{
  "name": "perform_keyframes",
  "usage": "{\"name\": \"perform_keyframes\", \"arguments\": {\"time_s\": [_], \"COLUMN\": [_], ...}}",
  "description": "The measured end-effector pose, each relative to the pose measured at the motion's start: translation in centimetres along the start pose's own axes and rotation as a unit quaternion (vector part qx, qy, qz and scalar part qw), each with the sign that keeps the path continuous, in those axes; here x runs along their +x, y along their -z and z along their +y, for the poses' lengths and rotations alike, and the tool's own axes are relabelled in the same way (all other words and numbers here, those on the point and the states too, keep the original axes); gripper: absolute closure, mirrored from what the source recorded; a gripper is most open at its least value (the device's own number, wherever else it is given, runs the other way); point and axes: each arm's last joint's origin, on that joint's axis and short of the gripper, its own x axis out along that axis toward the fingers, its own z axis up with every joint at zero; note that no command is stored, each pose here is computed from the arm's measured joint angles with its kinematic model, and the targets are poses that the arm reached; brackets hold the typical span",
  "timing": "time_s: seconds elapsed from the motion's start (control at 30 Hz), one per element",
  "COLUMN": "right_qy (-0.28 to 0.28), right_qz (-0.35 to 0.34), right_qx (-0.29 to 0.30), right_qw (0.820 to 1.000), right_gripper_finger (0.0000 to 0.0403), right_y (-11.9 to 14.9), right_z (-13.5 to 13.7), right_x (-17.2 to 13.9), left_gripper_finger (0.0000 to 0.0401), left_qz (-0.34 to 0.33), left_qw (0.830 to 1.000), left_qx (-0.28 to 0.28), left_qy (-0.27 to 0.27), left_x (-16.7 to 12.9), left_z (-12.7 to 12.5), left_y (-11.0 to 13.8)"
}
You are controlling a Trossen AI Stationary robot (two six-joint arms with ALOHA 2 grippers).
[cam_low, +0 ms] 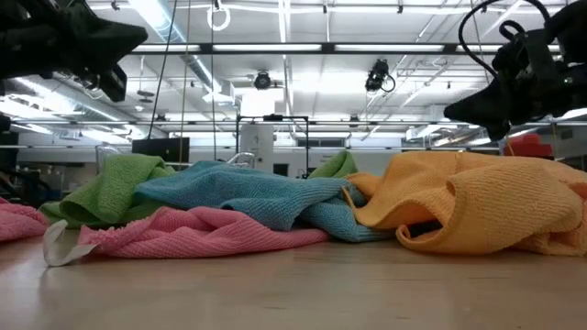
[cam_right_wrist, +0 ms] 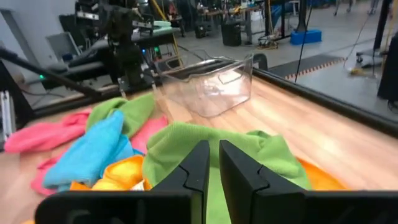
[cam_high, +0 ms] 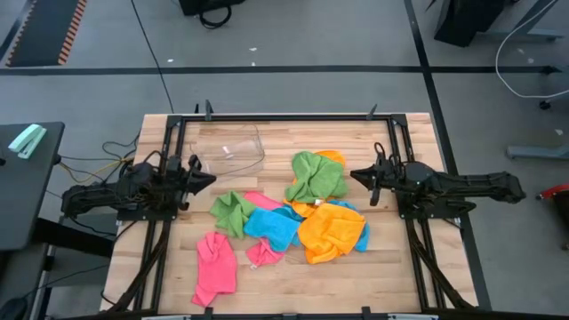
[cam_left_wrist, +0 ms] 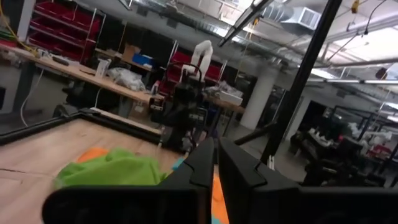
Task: Fold microfiber towels
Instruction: Fold the left blue microfiber towel
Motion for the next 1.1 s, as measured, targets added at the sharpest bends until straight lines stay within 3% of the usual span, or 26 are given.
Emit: {"name": "perform_keyframes", "arguments": {"time_s": [0.2, 0.33, 0.5, 0.8, 1.1], "right_qy": [-0.003, -0.002, -0.004, -0.002, 0.0], "right_qz": [-0.044, -0.047, -0.071, -0.084, -0.07], "right_qx": [-0.046, -0.052, -0.046, -0.084, -0.105], "right_qw": [0.998, 0.998, 0.996, 0.993, 0.992], "right_gripper_finger": [0.0359, 0.0359, 0.0359, 0.0359, 0.0359], "right_y": [-0.9, -0.9, -1.4, -1.6, -1.4], "right_z": [0.2, 0.2, 0.2, 0.3, 0.2], "right_x": [0.1, 0.0, 0.0, 0.0, 0.0], "left_gripper_finger": [0.0383, 0.0387, 0.0376, 0.0365, 0.0364], "left_qz": [0.008, 0.053, 0.112, 0.324, 0.399], "left_qw": [1.0, 0.998, 0.993, 0.943, 0.912], "left_qx": [-0.011, -0.026, -0.021, -0.033, -0.055], "left_qy": [-0.007, -0.026, -0.035, -0.064, -0.077], "left_x": [0.3, 0.9, 2.3, 4.9, 9.3], "left_z": [0.1, 0.4, -0.2, -1.8, -4.2], "left_y": [0.2, 0.9, -0.1, 0.3, 1.4]}}
